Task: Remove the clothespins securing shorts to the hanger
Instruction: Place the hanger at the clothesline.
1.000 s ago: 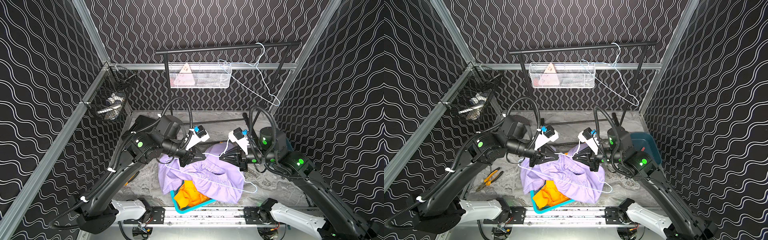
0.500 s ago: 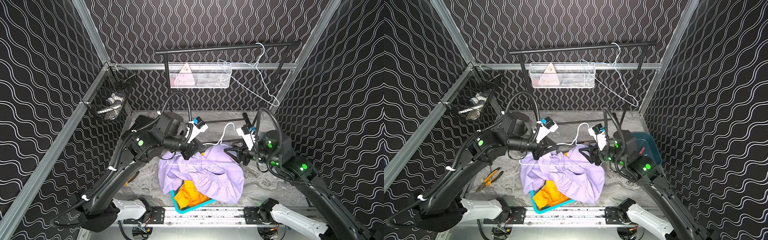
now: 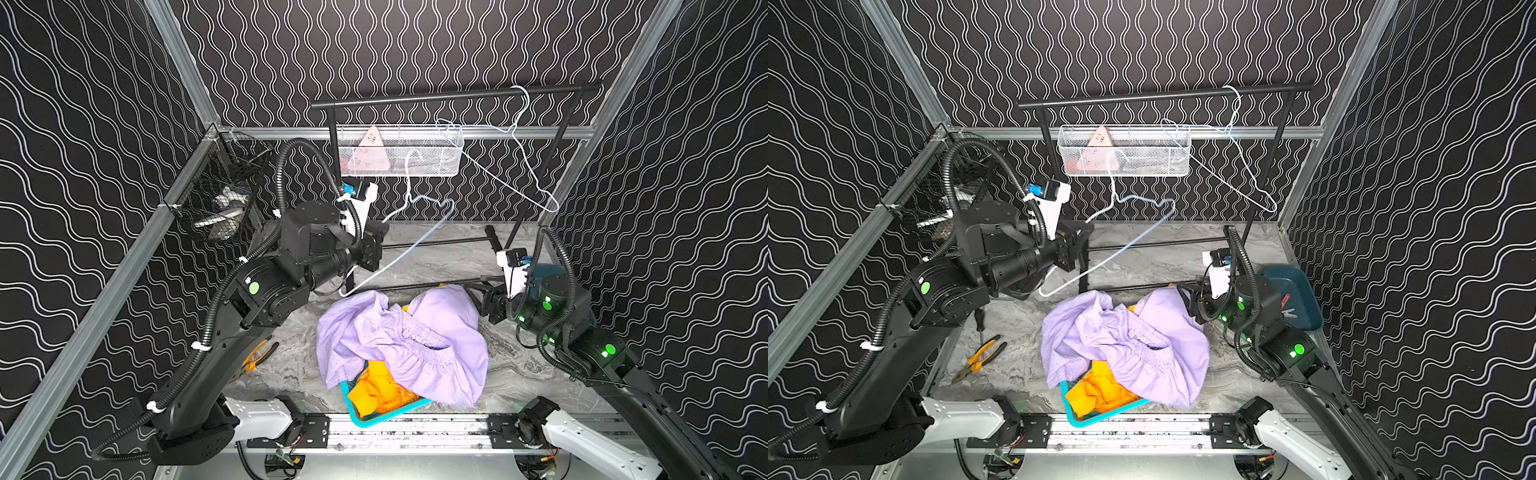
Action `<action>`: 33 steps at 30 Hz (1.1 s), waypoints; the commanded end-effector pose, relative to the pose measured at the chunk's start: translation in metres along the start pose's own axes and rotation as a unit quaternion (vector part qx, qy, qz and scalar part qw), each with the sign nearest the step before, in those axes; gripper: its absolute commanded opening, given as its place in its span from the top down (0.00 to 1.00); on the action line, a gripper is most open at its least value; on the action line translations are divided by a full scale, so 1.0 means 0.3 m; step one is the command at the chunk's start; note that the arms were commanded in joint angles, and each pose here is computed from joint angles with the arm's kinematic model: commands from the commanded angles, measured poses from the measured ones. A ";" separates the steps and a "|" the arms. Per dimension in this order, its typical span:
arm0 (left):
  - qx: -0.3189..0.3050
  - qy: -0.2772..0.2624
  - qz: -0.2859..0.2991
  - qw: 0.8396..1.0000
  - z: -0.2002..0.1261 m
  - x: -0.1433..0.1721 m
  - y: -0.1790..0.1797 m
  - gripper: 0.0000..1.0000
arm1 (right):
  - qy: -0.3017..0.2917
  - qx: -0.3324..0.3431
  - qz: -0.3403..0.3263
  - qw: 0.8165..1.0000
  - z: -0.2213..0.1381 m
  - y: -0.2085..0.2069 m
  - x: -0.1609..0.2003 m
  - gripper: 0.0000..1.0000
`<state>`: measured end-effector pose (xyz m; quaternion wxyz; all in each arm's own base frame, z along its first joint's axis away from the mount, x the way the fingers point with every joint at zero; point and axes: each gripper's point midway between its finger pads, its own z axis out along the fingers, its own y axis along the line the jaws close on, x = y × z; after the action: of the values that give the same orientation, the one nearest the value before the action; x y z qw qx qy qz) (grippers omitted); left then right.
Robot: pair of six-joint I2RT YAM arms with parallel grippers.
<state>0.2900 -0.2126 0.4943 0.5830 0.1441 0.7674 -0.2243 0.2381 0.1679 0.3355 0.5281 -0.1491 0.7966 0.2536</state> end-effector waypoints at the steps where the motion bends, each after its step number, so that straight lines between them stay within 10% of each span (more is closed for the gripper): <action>1: -0.068 -0.087 -0.032 0.993 0.004 -0.157 0.065 1.00 | -0.023 -0.018 0.019 0.999 0.006 0.020 -0.026 0.43; 16: -0.149 -0.155 0.002 0.977 0.164 -0.402 0.124 1.00 | -0.025 -0.024 0.030 0.999 -0.043 0.021 0.003 0.45; 33: -0.159 -0.106 -0.086 0.978 0.350 -0.315 0.411 1.00 | -0.031 -0.011 0.027 0.999 -0.058 0.001 0.011 0.47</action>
<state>0.4574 -0.1531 0.5472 0.6675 -0.0339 0.7312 -0.1364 0.2204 0.1586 0.3343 0.5352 -0.1258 0.7858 0.2833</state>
